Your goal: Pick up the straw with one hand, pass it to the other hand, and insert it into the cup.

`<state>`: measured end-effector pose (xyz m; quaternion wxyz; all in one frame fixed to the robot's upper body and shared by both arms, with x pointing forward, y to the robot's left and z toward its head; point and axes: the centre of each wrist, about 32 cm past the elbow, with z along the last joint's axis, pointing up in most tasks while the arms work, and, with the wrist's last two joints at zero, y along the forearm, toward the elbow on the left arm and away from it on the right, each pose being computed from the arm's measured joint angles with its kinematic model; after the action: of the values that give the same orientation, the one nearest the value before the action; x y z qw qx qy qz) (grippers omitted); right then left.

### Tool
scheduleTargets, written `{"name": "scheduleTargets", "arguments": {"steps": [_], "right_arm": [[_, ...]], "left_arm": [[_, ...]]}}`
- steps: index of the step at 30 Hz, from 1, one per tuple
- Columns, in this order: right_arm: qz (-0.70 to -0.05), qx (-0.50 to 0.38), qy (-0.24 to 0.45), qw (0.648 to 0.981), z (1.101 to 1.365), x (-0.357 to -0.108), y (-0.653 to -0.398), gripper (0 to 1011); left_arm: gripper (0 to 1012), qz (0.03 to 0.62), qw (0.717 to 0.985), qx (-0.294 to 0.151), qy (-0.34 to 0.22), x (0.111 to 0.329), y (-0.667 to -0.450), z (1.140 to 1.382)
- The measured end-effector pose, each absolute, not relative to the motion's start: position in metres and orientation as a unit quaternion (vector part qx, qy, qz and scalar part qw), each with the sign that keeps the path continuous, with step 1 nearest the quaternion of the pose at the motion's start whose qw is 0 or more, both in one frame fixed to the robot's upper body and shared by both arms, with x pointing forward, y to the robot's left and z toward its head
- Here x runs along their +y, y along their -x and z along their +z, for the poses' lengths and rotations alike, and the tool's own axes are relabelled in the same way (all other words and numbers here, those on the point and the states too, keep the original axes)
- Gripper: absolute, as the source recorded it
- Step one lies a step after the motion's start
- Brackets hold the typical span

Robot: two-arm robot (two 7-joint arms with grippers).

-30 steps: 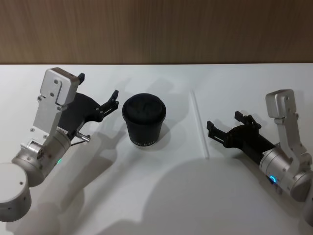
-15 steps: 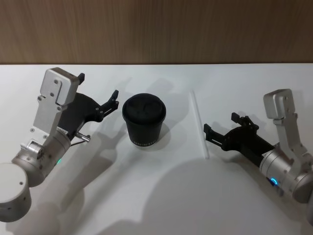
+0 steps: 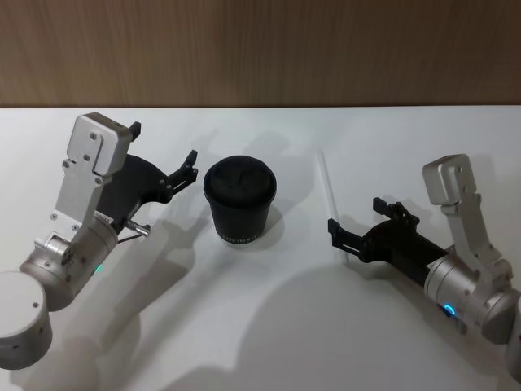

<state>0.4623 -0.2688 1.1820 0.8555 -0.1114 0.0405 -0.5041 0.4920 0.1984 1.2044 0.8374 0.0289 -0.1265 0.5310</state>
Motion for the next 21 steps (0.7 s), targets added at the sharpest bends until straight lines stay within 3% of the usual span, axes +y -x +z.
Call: {"name": "scheduleTargets", "arguments": {"steps": [21], "right_arm": [[-0.493, 0.047, 0.140, 0.857, 1.1806, -0.2591, -0.4629, 1001]], "left_arm": [[1001, 0.531, 0.837, -0.126, -0.029, 0.1984, -0.4920, 1.2044]]}}
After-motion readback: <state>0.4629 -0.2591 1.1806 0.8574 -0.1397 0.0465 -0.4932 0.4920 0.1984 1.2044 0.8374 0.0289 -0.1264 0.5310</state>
